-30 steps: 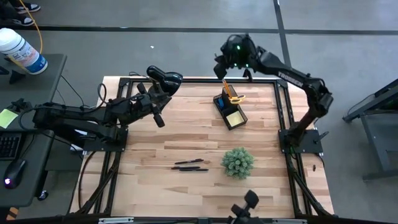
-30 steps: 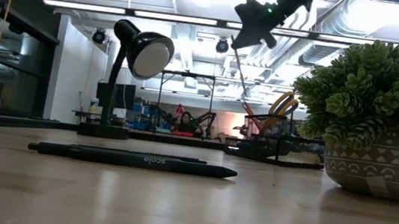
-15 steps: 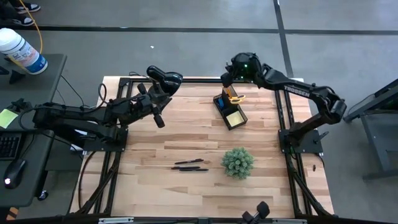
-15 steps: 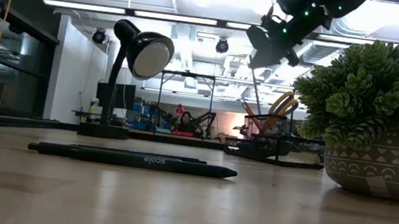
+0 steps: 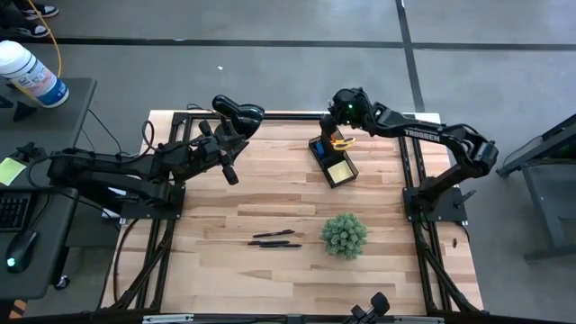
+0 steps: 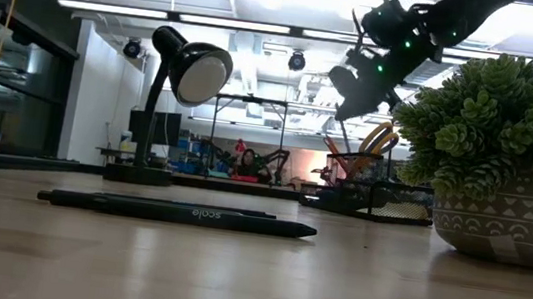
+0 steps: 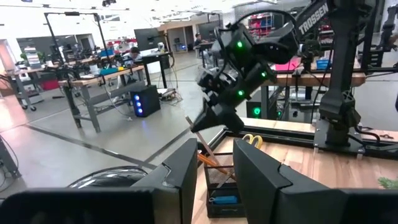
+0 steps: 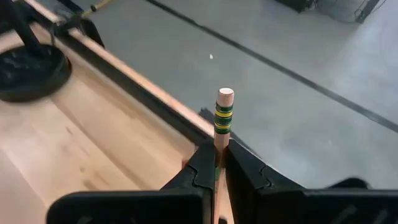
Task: Pick and place office supplies into organizer
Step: Put the white pencil into the desk organizer, then put the top black pen into the desk organizer
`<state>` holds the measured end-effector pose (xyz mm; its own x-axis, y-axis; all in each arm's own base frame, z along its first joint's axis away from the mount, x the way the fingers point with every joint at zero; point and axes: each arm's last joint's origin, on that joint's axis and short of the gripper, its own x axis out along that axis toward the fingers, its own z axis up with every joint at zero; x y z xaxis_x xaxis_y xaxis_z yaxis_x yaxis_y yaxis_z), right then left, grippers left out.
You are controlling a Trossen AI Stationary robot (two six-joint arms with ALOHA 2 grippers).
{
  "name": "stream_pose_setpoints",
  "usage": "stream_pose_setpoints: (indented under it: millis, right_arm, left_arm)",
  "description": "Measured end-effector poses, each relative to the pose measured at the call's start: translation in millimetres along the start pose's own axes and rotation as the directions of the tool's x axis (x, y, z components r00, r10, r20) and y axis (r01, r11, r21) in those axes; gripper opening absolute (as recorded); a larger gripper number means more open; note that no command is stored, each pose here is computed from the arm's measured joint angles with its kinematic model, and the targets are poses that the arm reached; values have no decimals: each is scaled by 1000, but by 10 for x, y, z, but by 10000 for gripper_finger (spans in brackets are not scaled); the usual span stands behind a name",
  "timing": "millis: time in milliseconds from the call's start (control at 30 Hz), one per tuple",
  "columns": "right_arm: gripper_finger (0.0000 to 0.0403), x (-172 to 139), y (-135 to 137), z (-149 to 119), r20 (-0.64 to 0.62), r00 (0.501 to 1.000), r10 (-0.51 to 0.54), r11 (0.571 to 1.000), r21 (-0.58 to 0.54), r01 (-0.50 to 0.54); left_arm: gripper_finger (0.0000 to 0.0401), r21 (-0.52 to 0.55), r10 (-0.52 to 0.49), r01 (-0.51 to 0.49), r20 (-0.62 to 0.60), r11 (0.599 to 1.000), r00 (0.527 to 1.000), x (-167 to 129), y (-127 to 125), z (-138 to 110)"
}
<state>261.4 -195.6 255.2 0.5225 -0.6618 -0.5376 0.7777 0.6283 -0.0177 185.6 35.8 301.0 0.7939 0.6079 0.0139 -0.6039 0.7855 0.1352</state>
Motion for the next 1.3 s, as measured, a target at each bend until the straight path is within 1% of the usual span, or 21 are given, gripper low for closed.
stream_pose_setpoints:
  millis: [100, 200, 267, 333, 500, 600, 700, 733, 800, 867, 967, 1133, 1233, 1300]
  right_arm:
    - [14, 25, -5, -104, -31, 999, 5, 1000, 2, -5]
    - [16, 43, -8, -192, -62, 998, 18, 999, 40, -15]
    - [30, 45, -7, -214, -73, 997, 26, 998, 62, -21]
    - [54, 46, -6, -204, -63, 998, 27, 997, 72, -22]
    - [115, 41, -8, -141, -31, 999, 36, 996, 80, -34]
    - [140, 32, -12, -89, -17, 999, 37, 997, 62, -36]
    - [157, 4, -5, 31, 17, 999, 43, 998, 41, -43]
    - [161, -12, 4, 86, 32, 998, 62, 997, 37, -63]
    - [164, -51, 34, 209, 62, 987, 148, 988, 36, -150]
    - [166, -97, 74, 321, 84, 960, 268, 962, 27, -271]
    - [163, -172, 142, 459, 108, 902, 417, 908, -2, -419]
    - [155, -279, 305, 566, 122, 835, 537, 843, -51, -535]
    - [152, -344, 479, 532, 91, 778, 622, 782, -118, -612]
    - [151, -394, 618, 482, 54, 747, 663, 744, -160, -649]
  left_arm:
    - [92, 0, 0, 0, 0, 1000, 1000, 0, 0, 0]
    - [92, -1, 0, 0, 0, 1000, 1000, 0, 0, 0]
    - [92, -2, 0, 0, 0, 1000, 1000, 0, 0, 1]
    - [92, -2, 0, 0, 0, 1000, 1000, 0, 0, 0]
    - [92, -1, 0, 0, 0, 1000, 1000, 0, 0, 0]
    - [92, -1, 0, 0, 0, 1000, 1000, 0, 0, 0]
    - [92, -1, -3, 3, -1, 1000, 1000, 0, -1, -1]
    - [92, 1, -7, 7, -4, 1000, 1000, 0, -3, -5]
    - [92, 14, -12, 12, -24, 1000, 1000, -2, -5, -26]
    - [92, 26, -18, 19, -49, 999, 999, -3, -9, -53]
    - [92, -3, -29, 29, -63, 1000, 998, -4, -14, -70]
    - [92, -16, -151, 150, -49, 989, 987, -7, -49, -65]
    - [92, -27, -234, 233, -39, 972, 971, -12, -74, -62]
    - [92, -49, -255, 253, -41, 966, 966, -14, -81, -65]
